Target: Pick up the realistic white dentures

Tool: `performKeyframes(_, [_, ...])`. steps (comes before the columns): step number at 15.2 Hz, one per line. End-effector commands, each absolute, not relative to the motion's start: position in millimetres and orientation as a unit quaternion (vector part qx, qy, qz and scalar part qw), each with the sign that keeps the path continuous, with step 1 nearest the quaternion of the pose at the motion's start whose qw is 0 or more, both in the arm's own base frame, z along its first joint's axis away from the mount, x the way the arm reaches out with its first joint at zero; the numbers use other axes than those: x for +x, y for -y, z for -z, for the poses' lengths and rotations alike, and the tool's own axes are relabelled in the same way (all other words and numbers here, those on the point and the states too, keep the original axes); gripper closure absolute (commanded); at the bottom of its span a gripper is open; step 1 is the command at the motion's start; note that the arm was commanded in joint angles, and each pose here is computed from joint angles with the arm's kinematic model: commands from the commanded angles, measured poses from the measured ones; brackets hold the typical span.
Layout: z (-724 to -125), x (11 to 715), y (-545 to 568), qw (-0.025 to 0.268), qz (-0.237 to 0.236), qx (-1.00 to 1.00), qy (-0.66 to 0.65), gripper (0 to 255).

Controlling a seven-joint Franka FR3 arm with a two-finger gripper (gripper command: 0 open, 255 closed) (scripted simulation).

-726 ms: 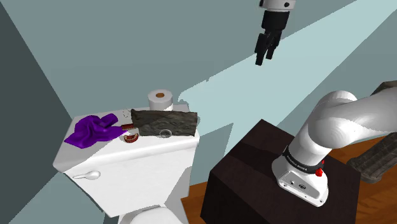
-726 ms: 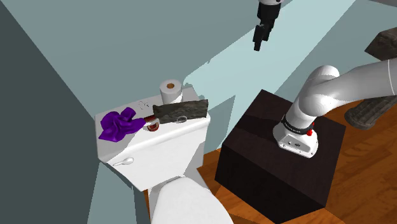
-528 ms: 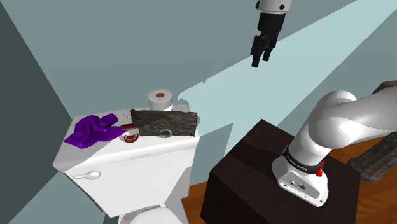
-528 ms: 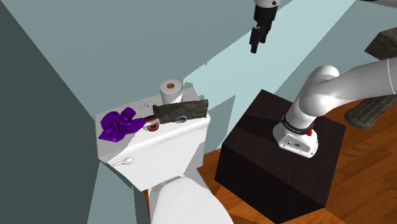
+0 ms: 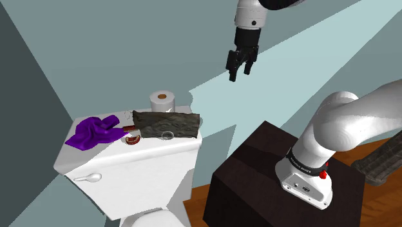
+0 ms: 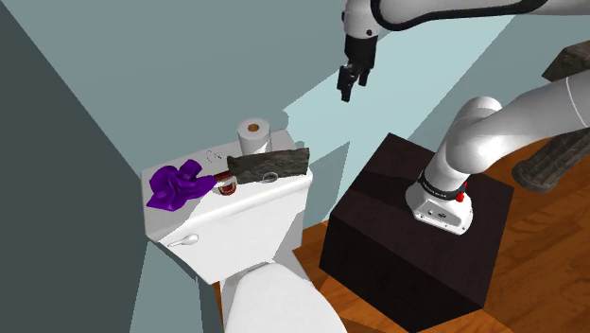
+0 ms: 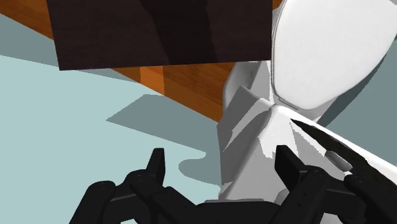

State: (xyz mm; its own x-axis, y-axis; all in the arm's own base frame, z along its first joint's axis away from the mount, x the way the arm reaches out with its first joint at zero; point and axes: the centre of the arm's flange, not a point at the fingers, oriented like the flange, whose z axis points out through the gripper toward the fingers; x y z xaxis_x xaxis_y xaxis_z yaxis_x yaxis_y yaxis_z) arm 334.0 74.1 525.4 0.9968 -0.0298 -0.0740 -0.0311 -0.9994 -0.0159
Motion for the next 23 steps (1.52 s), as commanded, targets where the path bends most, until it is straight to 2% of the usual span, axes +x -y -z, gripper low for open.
performKeyframes(1, [-516.9,343.6,-95.7,0.01,-0.036,-0.999,-0.023,0])
performKeyframes(23, [-412.9,478.5,-324.3,0.026,-0.034,-0.994,-0.101,0])
